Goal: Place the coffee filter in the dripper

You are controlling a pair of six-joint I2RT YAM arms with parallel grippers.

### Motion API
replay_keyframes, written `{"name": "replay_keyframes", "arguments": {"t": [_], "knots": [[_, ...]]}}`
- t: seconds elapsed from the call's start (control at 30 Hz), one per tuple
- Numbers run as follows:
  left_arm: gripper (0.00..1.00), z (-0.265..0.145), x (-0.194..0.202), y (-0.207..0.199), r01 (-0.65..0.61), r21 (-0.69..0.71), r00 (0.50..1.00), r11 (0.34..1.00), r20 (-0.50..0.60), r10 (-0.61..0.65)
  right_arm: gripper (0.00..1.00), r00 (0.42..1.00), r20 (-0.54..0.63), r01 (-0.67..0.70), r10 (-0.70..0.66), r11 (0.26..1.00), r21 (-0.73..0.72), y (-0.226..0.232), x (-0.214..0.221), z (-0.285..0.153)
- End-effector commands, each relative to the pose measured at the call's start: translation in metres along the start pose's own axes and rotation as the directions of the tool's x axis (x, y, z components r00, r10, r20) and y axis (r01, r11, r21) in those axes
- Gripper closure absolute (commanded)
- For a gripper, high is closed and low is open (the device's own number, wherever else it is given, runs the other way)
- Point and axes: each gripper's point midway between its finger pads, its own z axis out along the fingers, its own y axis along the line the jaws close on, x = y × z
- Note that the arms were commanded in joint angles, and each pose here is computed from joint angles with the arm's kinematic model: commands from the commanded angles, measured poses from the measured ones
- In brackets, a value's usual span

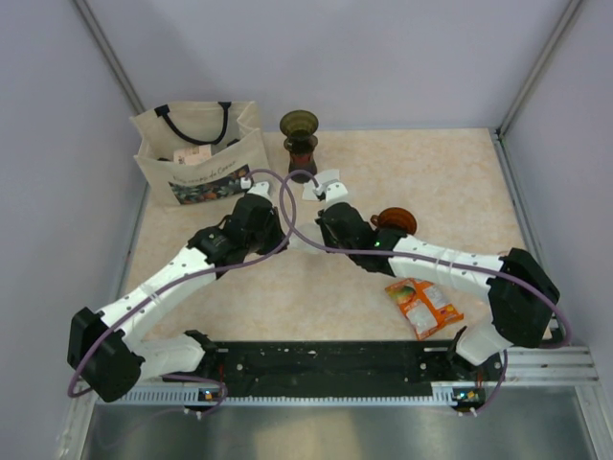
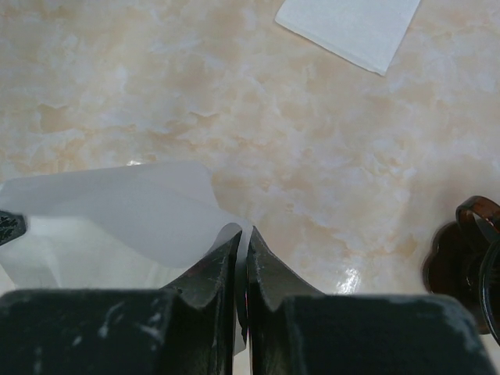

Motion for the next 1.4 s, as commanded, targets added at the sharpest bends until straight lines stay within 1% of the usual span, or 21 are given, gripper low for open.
{"name": "replay_keyframes", "arguments": {"t": [0.0, 0.03, 0.1, 0.2, 0.3, 0.4, 0.43, 0.6, 0.73, 0.9, 1.07, 1.1, 1.2, 1.27, 1.33, 1.37], "knots": [[0.84, -0.006, -0.013, -0.028, -0.026, 0.131, 1.0, 0.991, 0.019, 0.024, 0.94, 0.999, 0.007, -0.033, 0.033, 0.998, -0.052, 0.01, -0.025, -0.015], [0.69, -0.007, -0.014, -0.03, -0.038, 0.14, 0.999, 0.989, 0.023, 0.035, 0.94, 0.999, -0.005, -0.032, 0.032, 0.998, -0.053, 0.011, -0.024, -0.016], [0.53, -0.013, -0.011, -0.037, -0.046, 0.189, 0.999, 0.981, 0.011, 0.045, 0.94, 0.999, -0.033, -0.03, 0.028, 0.998, -0.05, 0.011, -0.022, -0.017], [0.43, -0.017, -0.011, -0.039, -0.061, 0.214, 0.998, 0.975, 0.027, 0.056, 0.94, 0.997, -0.067, -0.037, 0.033, 0.998, -0.052, 0.013, -0.02, -0.02], [0.39, -0.018, -0.013, -0.038, -0.061, 0.207, 0.998, 0.976, 0.033, 0.055, 0.94, 0.995, -0.088, -0.044, 0.037, 0.996, -0.073, 0.017, -0.017, -0.021], [0.39, -0.017, -0.015, -0.032, -0.049, 0.166, 0.998, 0.985, 0.037, 0.044, 0.94, 0.995, -0.094, -0.047, 0.038, 0.994, -0.094, 0.021, -0.016, -0.023], [0.39, -0.015, -0.02, -0.026, -0.045, 0.127, 0.997, 0.991, 0.062, 0.038, 0.94, 0.995, -0.095, -0.048, 0.039, 0.994, -0.096, 0.02, -0.015, -0.023], [0.38, -0.018, -0.032, -0.012, -0.055, 0.035, 0.994, 0.998, 0.097, 0.052, 0.94, 0.994, -0.106, -0.027, 0.015, 0.994, -0.104, 0.019, -0.011, -0.027], [0.36, -0.017, -0.031, -0.015, -0.1, 0.045, 0.992, 0.994, 0.084, 0.096, 0.93, 0.994, -0.113, -0.011, -0.004, 0.991, -0.135, 0.023, -0.01, -0.029], [0.37, -0.016, -0.021, -0.041, -0.154, 0.198, 0.988, 0.968, 0.036, 0.15, 0.93, 0.994, -0.11, -0.008, -0.009, 0.989, -0.148, 0.025, -0.012, -0.03], [0.41, -0.012, -0.016, -0.043, -0.188, 0.222, 0.982, 0.957, 0.016, 0.189, 0.92, 0.994, -0.11, -0.004, -0.019, 0.98, -0.201, 0.033, -0.015, -0.034], [0.43, -0.01, -0.014, -0.043, -0.19, 0.221, 0.981, 0.956, 0.012, 0.193, 0.92, 0.994, -0.11, 0.002, -0.026, 0.977, -0.214, 0.035, -0.015, -0.035], [0.56, -0.01, -0.016, -0.046, -0.2, 0.234, 0.979, 0.951, 0.023, 0.201, 0.92, 0.993, -0.107, 0.015, -0.044, 0.965, -0.263, 0.041, -0.015, -0.04], [0.59, -0.009, -0.018, -0.046, -0.214, 0.235, 0.977, 0.948, 0.031, 0.213, 0.92, 0.993, -0.1, 0.028, -0.06, 0.954, -0.298, 0.046, -0.016, -0.044], [0.66, -0.011, -0.02, -0.047, -0.226, 0.236, 0.974, 0.945, 0.041, 0.223, 0.92, 0.993, -0.089, 0.05, -0.082, 0.947, -0.316, 0.047, -0.017, -0.046], [0.76, -0.012, -0.02, -0.048, -0.235, 0.241, 0.972, 0.942, 0.044, 0.231, 0.91, 0.993, -0.082, 0.056, -0.085, 0.949, -0.312, 0.046, -0.018, -0.046]]}}
